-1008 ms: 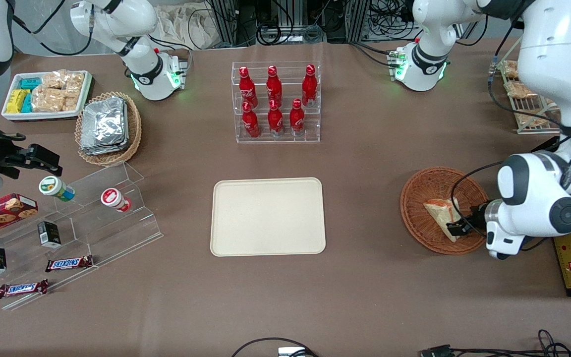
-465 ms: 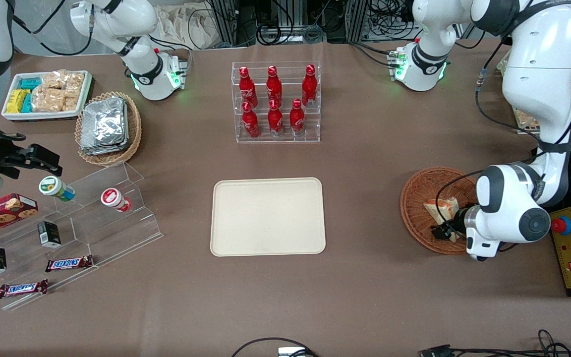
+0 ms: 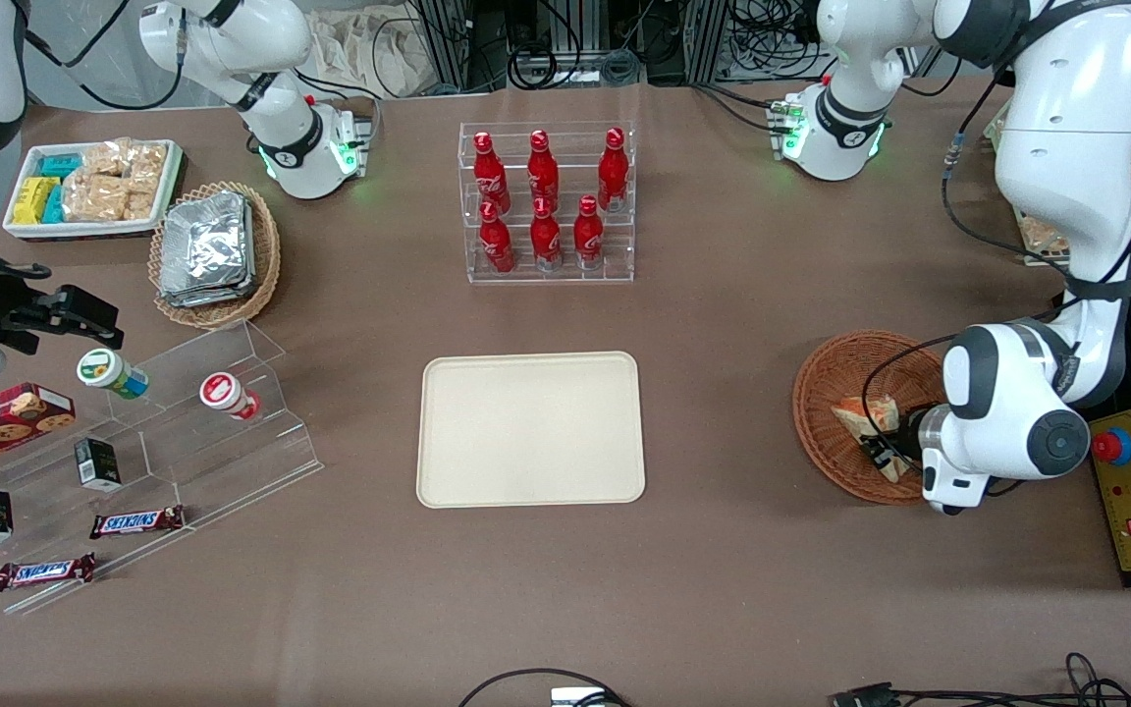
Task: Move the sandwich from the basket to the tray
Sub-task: 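Lift the sandwich with the left gripper and carry it to the tray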
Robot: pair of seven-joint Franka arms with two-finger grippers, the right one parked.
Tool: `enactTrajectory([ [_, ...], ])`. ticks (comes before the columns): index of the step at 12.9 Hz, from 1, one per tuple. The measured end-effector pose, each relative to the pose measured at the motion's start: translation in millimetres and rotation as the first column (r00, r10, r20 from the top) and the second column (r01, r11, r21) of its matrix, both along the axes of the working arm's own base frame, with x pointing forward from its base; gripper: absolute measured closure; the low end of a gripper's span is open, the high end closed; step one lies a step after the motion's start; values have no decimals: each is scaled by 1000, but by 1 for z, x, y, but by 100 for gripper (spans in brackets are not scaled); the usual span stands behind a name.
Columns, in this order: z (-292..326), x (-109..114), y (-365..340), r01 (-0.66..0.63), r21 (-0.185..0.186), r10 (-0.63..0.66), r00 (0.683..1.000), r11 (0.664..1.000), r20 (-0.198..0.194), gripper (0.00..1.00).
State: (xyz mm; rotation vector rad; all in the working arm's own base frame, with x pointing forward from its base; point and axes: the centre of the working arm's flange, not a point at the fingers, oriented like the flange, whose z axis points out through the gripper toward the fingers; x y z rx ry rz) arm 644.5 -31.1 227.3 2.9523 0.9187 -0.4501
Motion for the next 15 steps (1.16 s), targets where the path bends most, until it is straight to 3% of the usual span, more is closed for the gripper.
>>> enactTrajectory([
  [4, 94, 2, -62, 111, -41, -108, 992, 993, 69, 66],
  [7, 176, 6, -118, 263, -49, -256, 958, 963, 128, 80],
  [8, 193, 8, -135, 316, -53, -304, 939, 947, 158, 80],
  [11, 207, 8, -194, 440, -67, -418, 883, 895, 213, 80],
  [15, 169, 2, -296, 554, -106, -522, 822, 826, 226, 80],
])
